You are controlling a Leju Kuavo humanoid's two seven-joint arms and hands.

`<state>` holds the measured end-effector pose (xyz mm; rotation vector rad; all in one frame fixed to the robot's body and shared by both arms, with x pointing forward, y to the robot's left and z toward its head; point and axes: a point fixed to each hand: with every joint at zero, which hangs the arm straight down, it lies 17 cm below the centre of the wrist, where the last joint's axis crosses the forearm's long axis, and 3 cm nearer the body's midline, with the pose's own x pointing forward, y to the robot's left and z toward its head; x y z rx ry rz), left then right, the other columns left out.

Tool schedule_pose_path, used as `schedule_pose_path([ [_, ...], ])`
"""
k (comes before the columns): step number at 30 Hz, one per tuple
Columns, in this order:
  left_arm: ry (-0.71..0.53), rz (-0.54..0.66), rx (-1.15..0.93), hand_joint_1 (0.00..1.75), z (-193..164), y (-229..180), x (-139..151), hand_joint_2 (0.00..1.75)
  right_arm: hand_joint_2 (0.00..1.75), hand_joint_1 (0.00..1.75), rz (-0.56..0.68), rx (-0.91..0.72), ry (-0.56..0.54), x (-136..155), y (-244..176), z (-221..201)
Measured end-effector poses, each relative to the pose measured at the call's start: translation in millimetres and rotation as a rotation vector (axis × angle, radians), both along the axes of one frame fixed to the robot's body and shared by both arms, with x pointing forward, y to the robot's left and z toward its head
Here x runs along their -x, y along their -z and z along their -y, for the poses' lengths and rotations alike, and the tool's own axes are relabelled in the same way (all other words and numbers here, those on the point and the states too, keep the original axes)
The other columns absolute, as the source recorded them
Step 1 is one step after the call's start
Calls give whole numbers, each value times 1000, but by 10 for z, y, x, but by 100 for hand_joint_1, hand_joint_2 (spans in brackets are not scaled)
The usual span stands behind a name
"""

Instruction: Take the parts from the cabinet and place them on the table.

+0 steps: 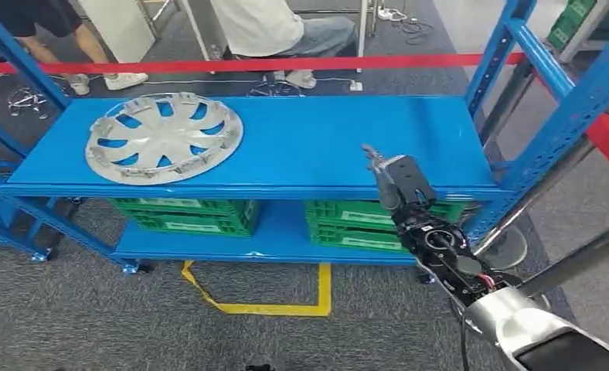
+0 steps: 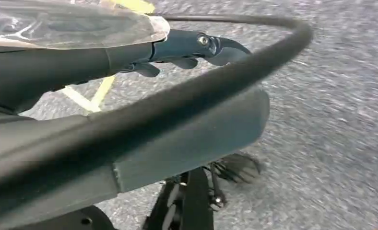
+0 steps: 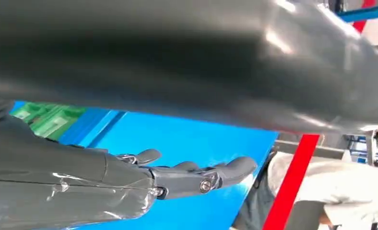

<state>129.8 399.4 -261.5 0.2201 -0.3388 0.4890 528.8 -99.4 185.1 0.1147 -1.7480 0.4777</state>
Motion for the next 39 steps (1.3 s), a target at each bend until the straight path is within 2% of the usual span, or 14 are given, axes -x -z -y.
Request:
schedule_pose_path([
  [29, -13, 1, 11, 0, 53, 7, -7, 0, 0, 0, 6, -10, -26, -6, -67, -84],
  [39, -8, 9, 29, 0, 102, 9, -20, 0, 0, 0, 18, -59, -12, -29, -140, -33],
])
